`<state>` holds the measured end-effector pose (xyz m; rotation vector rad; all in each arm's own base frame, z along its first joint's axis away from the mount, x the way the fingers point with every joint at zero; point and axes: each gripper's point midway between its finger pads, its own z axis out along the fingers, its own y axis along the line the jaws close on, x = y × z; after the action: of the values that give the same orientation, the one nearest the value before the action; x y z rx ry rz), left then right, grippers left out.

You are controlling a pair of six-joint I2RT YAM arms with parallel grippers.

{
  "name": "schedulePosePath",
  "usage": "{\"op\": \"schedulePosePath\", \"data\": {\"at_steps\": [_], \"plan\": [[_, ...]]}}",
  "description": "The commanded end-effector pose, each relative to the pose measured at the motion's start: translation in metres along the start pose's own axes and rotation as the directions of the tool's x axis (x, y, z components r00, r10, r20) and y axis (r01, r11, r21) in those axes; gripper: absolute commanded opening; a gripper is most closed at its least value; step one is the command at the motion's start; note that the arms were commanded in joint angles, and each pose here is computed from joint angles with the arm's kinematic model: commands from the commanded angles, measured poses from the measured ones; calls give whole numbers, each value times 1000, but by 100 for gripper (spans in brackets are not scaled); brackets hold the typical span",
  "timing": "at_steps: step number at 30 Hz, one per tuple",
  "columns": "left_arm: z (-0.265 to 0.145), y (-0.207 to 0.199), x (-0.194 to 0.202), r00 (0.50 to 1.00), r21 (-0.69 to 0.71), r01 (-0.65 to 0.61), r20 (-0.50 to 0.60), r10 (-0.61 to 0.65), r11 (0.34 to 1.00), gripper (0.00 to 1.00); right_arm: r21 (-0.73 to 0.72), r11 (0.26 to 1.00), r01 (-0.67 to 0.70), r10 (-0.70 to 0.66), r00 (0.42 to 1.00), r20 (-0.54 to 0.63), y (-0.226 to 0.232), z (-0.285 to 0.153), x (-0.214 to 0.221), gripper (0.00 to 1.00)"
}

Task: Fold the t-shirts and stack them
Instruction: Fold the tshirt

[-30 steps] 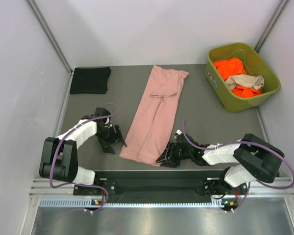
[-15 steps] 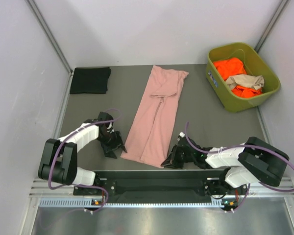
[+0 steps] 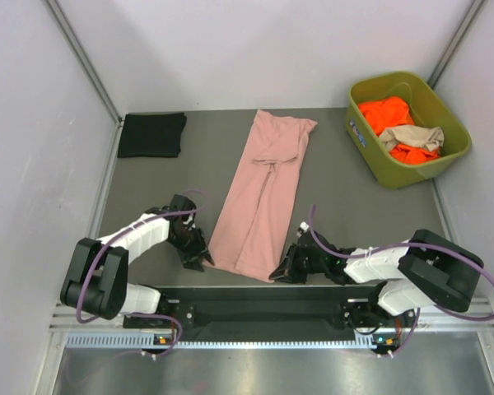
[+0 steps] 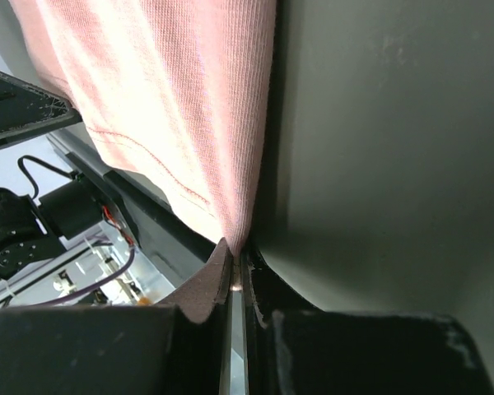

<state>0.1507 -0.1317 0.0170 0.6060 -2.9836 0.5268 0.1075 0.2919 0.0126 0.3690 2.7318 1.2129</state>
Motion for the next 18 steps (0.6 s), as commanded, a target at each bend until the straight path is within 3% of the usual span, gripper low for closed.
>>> {"op": "schedulePosePath", "data": {"at_steps": [1, 5, 8, 10, 11, 18], "plan": [[6, 11, -16, 995, -56, 16, 95, -11, 998, 44, 53, 998, 38, -39, 999, 13, -18, -2, 4, 0], [4, 6, -20, 994, -40, 14, 112, -9, 999, 42, 56, 998, 38, -39, 999, 14, -22, -4, 4, 0], [10, 3, -16, 997, -13, 4, 81, -3, 1000, 28, 66, 997, 37, -38, 999, 10, -27, -4, 6, 0], [14, 4, -15, 998, -13, -2, 64, 2, 1000, 4, 69, 997, 42, -43, 999, 7, -29, -4, 7, 0], [14, 3, -14, 998, -10, -4, 59, 5, 1000, 0, 73, 996, 43, -44, 999, 6, -31, -4, 7, 0], [8, -3, 5, 997, -17, -33, 70, 34, 999, 0, 82, 993, 83, -83, 997, 0, -38, -11, 10, 0]]}}
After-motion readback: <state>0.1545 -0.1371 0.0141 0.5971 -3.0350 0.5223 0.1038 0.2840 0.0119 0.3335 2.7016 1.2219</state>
